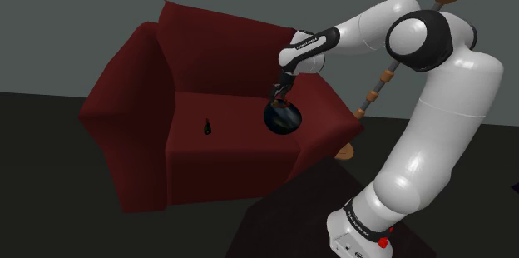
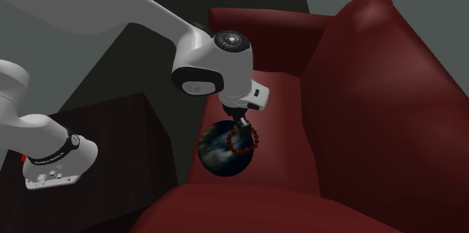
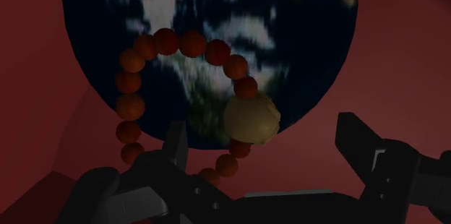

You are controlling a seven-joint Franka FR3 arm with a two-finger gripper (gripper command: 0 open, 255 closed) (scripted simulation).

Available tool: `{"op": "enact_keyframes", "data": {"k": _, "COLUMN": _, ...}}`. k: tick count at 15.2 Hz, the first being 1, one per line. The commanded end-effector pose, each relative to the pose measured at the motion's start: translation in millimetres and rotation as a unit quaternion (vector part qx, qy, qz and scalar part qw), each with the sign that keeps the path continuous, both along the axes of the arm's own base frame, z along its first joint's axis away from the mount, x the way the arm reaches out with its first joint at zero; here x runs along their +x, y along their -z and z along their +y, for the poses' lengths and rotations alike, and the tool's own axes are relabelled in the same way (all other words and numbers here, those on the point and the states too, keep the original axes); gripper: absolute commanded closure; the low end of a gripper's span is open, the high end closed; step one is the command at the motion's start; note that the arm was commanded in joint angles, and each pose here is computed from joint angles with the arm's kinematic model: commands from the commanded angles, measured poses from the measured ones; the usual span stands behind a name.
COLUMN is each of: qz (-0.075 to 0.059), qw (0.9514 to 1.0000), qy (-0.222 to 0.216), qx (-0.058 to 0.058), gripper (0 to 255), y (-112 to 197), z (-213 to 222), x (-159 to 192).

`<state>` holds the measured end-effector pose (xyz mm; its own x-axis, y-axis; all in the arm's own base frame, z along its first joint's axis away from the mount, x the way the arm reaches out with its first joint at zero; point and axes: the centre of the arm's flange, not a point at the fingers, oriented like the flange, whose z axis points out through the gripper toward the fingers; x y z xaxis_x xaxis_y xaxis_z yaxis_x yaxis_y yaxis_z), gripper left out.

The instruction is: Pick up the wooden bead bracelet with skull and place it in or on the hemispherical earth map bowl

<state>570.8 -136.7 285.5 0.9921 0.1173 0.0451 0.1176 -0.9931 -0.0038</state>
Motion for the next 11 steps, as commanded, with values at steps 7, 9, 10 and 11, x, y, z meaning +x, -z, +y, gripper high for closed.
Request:
{"op": "enact_keyframes", "data": {"k": 7, "qz": 0.0, "qw": 1.0, "qy": 0.0, "qx": 0.0, "gripper": 0, "y": -50.0, "z": -0.5, "x": -2.3}}
{"op": "enact_keyframes", "data": {"k": 9, "qz": 0.0, "qw": 1.0, "qy": 0.0, "qx": 0.0, "gripper": 0, "y": -50.0, "z": -0.5, "x": -2.2}}
{"op": "enact_keyframes", "data": {"k": 10, "qz": 0.0, "qw": 1.0, "qy": 0.0, "qx": 0.0, "gripper": 0, "y": -50.0, "z": -0.5, "x": -2.2}}
{"op": "enact_keyframes", "data": {"k": 11, "qz": 0.0, "qw": 1.0, "qy": 0.0, "qx": 0.0, "gripper": 0, "y": -50.0, "z": -0.5, "x": -2.2}}
